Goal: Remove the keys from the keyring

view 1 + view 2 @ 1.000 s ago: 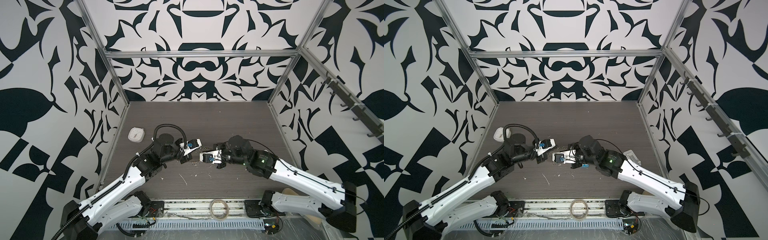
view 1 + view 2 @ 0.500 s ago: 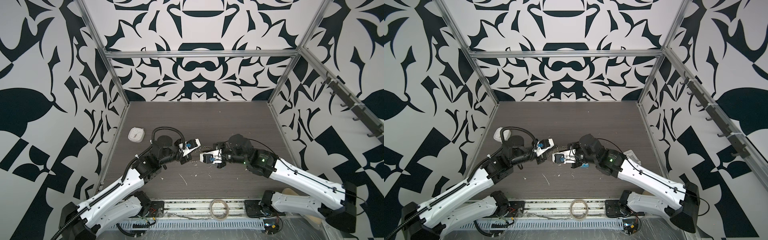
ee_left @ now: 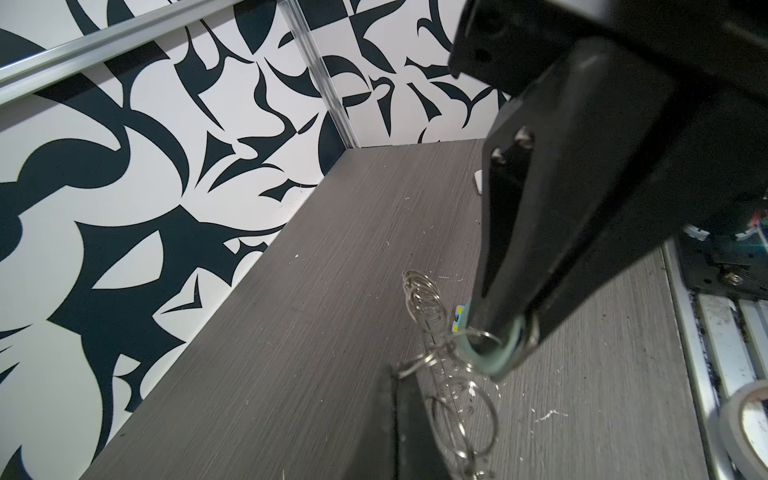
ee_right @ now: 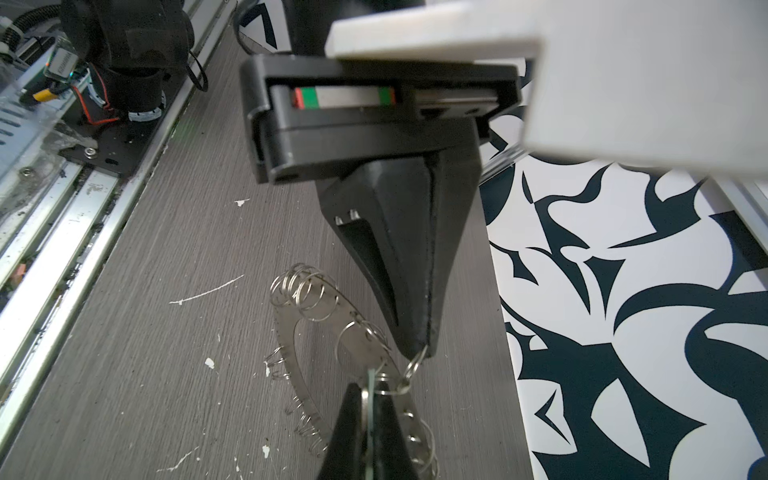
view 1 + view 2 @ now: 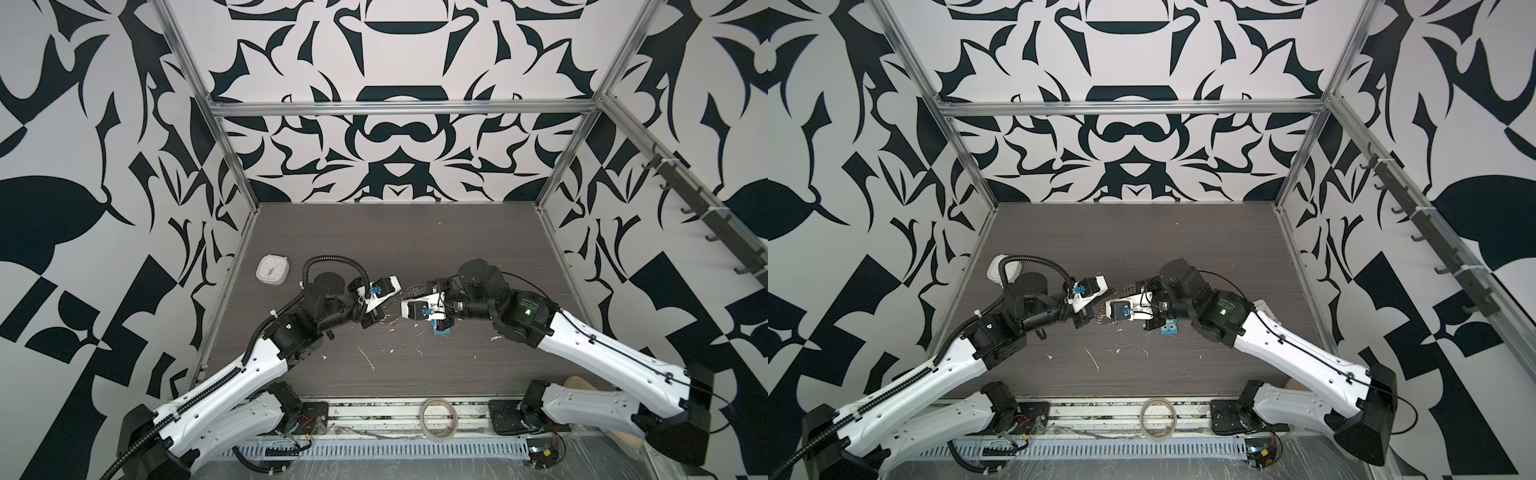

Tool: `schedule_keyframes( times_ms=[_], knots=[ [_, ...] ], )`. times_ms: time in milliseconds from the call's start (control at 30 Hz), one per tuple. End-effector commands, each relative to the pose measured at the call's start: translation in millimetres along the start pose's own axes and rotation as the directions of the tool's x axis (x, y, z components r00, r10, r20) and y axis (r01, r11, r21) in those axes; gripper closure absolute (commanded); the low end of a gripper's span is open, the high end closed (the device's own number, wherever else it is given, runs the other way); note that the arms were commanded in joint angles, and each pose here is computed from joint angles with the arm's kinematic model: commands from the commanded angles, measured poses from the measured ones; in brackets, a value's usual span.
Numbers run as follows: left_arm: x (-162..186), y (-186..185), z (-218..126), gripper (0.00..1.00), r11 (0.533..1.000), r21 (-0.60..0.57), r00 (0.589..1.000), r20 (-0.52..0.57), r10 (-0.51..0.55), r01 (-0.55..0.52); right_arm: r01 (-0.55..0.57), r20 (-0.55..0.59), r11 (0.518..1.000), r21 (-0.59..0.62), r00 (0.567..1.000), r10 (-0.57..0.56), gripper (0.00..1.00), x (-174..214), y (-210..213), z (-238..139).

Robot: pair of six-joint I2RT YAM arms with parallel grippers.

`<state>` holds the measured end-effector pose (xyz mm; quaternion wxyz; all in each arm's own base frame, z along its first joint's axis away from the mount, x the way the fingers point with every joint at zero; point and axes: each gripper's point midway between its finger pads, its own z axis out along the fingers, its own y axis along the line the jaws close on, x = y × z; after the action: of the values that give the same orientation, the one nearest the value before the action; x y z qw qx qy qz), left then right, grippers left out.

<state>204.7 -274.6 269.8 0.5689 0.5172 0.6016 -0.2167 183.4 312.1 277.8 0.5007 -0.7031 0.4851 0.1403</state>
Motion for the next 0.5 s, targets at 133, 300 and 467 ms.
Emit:
schedule_keyframes(
  times_ms=[133,300,467],
  knots=[
    [-5.3,-1.4,-1.2,1.0,1.0,-0.008,1.0,0.029,-0.008,0.008,0.048,0.072,0.999,-0.005,0.996,-0.047,1.0,-27.0,-13.5,-9.3],
    [-5.0,-3.4,1.7,1.0,1.0,-0.006,0.999,0.029,-0.019,0.019,0.063,0.053,0.998,-0.024,0.997,-0.062,1.0,-25.7,-14.5,-5.2],
    [-7.9,-5.4,3.0,1.0,1.0,-0.001,0.999,0.048,-0.021,0.021,0.098,0.013,0.995,-0.021,0.995,-0.098,1.0,-22.5,-25.5,-8.8]
  ],
)
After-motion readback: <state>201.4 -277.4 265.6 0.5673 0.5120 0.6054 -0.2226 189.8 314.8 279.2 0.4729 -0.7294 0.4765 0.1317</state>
